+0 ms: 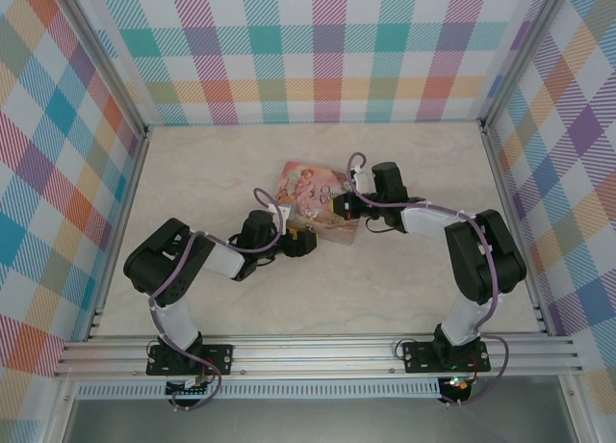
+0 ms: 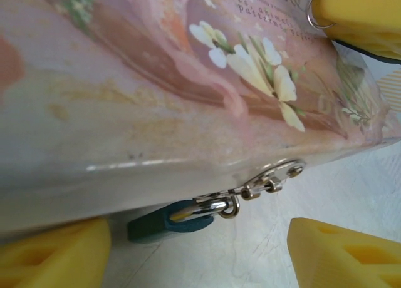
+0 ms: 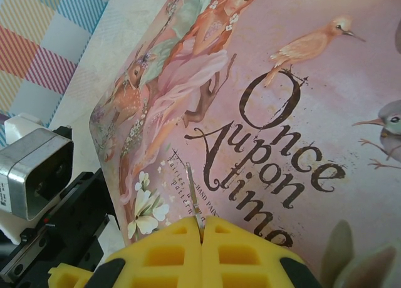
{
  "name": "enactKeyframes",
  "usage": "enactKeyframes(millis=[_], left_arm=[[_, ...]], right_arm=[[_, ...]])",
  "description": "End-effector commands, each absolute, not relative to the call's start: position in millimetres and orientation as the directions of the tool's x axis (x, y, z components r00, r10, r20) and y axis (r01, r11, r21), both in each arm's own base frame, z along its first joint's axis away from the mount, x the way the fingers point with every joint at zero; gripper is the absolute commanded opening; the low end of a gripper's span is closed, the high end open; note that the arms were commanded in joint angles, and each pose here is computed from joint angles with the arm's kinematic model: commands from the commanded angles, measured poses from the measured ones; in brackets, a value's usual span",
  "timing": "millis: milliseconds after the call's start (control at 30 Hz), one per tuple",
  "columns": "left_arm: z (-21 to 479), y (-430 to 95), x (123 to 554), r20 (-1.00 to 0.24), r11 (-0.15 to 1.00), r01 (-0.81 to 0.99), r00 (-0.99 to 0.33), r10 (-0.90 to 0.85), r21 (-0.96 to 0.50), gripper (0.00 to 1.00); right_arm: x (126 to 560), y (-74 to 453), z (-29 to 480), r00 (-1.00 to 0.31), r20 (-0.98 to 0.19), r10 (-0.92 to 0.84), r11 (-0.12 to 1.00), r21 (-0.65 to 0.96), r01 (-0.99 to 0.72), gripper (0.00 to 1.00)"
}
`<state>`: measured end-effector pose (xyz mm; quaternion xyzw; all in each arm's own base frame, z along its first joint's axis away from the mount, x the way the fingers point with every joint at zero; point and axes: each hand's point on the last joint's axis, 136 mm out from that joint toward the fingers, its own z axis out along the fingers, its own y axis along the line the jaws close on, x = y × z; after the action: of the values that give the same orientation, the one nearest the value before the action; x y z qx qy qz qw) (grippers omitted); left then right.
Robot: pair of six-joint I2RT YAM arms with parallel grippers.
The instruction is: Unlock a padlock with a key
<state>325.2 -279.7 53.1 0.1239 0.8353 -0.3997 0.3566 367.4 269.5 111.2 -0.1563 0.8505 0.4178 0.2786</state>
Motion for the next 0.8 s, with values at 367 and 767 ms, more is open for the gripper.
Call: enactKeyframes(millis=[367,767], left_arm=[[66,-297,334,-0.727,0.557,0.570,-0.681,-0.092,-0.604,0.62],[75,-309,335,-0.699,0.479,0.570,-0.701,-0.141,-0.668,0.48]], right_arm=[[358,266,96,-0.812,-0.583,-0.035,0.608,0.632,-0.480,0.04],[357,268,96,-0.809,-0.587,-0.028,0.601,0.637,-0.483,0.04]])
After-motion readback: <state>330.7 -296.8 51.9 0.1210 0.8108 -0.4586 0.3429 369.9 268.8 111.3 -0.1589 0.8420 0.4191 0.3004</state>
